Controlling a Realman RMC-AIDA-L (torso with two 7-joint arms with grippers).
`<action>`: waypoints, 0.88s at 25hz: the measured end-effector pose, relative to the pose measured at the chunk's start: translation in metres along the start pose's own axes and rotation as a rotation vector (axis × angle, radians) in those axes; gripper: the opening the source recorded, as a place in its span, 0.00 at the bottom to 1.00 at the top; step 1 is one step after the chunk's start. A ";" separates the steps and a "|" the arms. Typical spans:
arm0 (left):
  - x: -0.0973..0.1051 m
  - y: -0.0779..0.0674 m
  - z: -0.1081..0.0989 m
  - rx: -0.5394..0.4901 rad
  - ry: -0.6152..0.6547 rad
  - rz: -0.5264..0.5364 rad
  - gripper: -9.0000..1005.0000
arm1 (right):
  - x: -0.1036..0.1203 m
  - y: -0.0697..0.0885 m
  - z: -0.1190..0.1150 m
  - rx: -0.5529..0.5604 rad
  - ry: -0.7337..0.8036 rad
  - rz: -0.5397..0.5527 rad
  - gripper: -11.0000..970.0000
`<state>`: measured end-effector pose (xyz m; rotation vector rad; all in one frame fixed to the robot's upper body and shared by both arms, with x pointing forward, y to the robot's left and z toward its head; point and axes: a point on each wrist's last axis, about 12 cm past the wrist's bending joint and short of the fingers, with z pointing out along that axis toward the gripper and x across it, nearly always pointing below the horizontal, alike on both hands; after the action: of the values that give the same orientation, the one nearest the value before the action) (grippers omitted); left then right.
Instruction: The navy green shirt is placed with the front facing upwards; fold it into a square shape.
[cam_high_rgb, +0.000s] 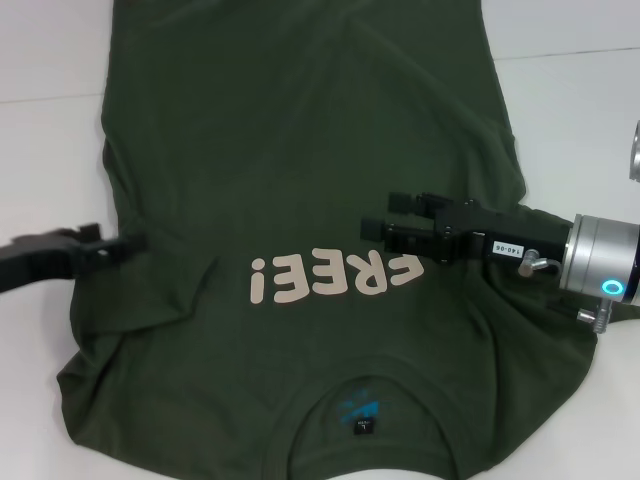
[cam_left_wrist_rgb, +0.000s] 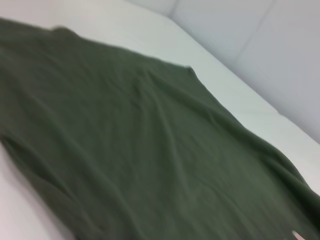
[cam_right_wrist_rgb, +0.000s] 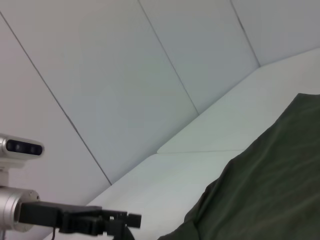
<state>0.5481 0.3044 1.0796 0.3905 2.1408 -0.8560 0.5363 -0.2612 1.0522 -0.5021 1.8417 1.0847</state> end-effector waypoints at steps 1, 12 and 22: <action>-0.001 0.002 -0.003 -0.010 -0.014 0.003 0.75 | 0.000 0.000 0.000 0.000 0.000 0.000 0.92; 0.013 0.014 -0.026 -0.067 -0.035 0.017 0.87 | -0.001 0.000 0.000 0.002 -0.009 0.001 0.92; 0.029 0.012 -0.029 -0.054 -0.012 0.044 0.83 | -0.001 0.000 0.000 0.001 -0.009 0.000 0.92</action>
<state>0.5196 0.3325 1.0658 0.4027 2.1315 -0.7722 0.5370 -0.2612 1.0532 -0.4955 1.8341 1.0846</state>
